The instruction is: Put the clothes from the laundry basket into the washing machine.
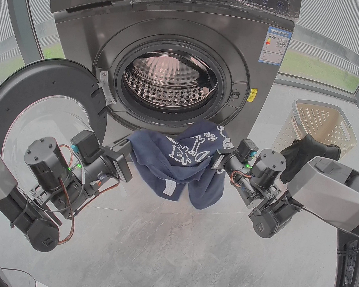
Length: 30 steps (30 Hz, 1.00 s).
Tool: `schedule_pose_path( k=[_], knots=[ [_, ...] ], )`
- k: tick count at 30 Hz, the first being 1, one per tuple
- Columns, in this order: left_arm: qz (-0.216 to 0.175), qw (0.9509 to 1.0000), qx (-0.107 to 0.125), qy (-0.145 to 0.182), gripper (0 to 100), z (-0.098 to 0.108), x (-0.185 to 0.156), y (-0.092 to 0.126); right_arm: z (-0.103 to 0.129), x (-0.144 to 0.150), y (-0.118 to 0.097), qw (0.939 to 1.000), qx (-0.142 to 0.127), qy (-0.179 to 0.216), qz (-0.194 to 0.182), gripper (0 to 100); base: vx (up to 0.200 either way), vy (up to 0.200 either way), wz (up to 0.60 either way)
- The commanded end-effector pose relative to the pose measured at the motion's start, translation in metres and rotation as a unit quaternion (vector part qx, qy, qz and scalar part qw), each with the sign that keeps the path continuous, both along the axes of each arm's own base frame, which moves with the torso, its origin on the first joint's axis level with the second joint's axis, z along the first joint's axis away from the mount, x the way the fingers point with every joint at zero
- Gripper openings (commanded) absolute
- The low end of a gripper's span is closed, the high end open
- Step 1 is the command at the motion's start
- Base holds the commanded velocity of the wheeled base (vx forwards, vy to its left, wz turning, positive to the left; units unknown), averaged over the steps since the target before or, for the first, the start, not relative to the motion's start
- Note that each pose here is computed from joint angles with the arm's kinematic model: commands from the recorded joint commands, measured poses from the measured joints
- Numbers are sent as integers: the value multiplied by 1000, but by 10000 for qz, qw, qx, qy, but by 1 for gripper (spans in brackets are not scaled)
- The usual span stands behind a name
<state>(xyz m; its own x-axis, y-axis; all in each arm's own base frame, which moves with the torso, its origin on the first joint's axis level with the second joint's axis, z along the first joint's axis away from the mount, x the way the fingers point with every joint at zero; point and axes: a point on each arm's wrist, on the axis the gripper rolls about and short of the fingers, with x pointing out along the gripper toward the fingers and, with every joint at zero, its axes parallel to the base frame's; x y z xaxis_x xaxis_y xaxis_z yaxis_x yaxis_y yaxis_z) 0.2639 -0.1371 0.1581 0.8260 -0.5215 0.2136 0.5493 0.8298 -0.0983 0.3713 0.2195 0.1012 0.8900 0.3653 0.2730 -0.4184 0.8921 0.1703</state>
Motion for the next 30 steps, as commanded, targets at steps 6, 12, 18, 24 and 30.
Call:
schedule_pose_path(
  k=[6, 12, 18, 24, 30],
  knots=[
    [-22, 9964, 458, 712, 0, -47, 9, -3, 43, -16, -3, 9989, 253, -393, 67, 0, 0, 0, 0],
    [-15, 9959, 482, 760, 0, -49, 8, -2, 46, -19, -3, 9988, 291, -397, 3, 0, 0, 0, 0],
    [-7, 9952, 525, 832, 0, -54, 9, -2, 52, -20, -4, 9985, 319, -450, -7, 0, 0, 0, 0],
    [-12, 9949, 555, 839, 0, -55, 8, -1, 53, -20, -3, 9984, 327, -463, 1, 0, 0, 0, 0],
    [6, 9917, 738, 1056, 100, -70, 9, -1, 52, -19, -5, 9984, 322, -457, -30, 0, 0, 0, 0]
  ],
)
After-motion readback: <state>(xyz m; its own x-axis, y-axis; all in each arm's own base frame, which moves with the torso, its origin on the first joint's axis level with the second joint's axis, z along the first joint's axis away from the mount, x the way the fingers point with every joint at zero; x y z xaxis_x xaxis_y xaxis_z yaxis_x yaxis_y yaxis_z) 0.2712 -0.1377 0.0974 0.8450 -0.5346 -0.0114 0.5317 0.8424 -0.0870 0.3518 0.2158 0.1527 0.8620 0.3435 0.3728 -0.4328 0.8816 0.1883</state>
